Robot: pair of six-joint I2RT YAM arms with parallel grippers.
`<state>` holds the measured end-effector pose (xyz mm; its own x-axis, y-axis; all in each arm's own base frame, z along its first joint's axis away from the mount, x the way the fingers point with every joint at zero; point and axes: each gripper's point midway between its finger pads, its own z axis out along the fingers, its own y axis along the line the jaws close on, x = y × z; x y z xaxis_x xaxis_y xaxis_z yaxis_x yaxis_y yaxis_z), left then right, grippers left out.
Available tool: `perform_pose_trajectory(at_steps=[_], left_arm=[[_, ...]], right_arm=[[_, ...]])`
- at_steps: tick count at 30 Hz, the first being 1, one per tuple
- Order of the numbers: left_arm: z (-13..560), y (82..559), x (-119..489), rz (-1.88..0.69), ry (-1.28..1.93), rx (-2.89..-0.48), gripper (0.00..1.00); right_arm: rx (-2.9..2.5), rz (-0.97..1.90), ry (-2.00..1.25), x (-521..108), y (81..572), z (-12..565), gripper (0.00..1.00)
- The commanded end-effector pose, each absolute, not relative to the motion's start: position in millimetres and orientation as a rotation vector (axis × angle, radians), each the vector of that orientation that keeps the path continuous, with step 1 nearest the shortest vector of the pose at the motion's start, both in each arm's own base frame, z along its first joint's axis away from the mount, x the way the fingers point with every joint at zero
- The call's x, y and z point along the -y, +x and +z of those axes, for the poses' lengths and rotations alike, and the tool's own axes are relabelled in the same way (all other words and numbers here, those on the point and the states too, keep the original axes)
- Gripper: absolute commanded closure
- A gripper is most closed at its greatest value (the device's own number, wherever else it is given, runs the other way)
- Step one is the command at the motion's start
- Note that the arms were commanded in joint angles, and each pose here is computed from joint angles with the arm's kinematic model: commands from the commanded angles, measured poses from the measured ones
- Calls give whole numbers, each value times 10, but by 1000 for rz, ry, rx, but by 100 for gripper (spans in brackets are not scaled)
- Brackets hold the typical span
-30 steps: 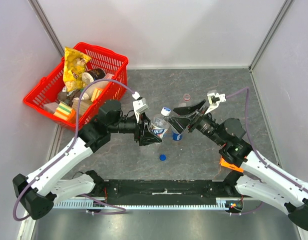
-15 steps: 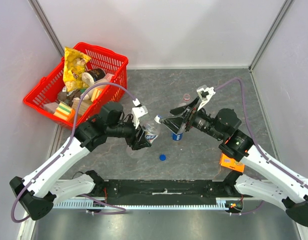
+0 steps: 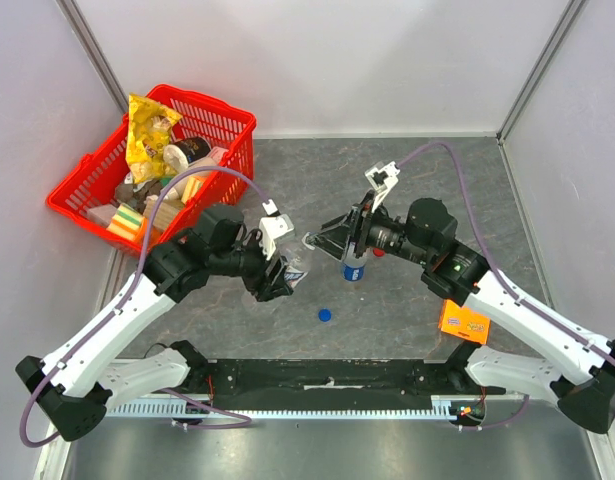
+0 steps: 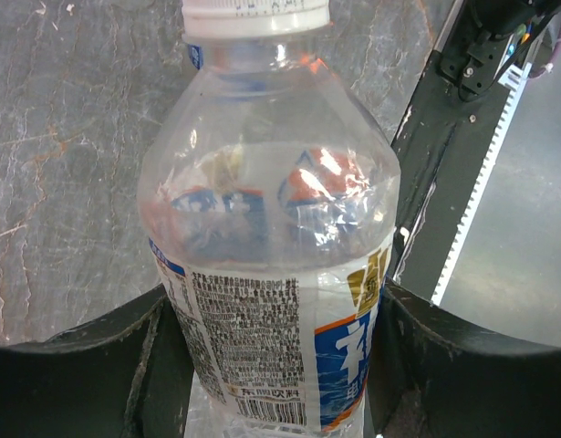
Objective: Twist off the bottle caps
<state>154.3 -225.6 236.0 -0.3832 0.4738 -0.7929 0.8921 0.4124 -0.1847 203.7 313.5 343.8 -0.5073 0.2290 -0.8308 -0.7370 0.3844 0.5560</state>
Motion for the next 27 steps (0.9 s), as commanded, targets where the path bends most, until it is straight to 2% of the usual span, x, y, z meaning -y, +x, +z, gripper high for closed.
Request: perform_pose_trajectory(at_steps=[1,9,12,17,27], left_arm=[[2516,1554,2218,-774,1187,-1938,53],[2515,1534,2223,-784,1195,-1932,53],[2500,1543,2221,-779,1194,-1937,53],[2500,1546,2241,-788,1191,-1933,53],[2546,1607,2236,-759,1169,-1922,54]], right_arm=[[-1719,1322,-443,-3195,2048,3490,33],[-1788,1321,-434,-3282,2123,3264,40],[-1783,1342,-429,-3300,2118,3246,47],[-1781,1380,-429,-3336,2098,3219,66],[-1789,1418,-444,-3371,2058,3172,66]])
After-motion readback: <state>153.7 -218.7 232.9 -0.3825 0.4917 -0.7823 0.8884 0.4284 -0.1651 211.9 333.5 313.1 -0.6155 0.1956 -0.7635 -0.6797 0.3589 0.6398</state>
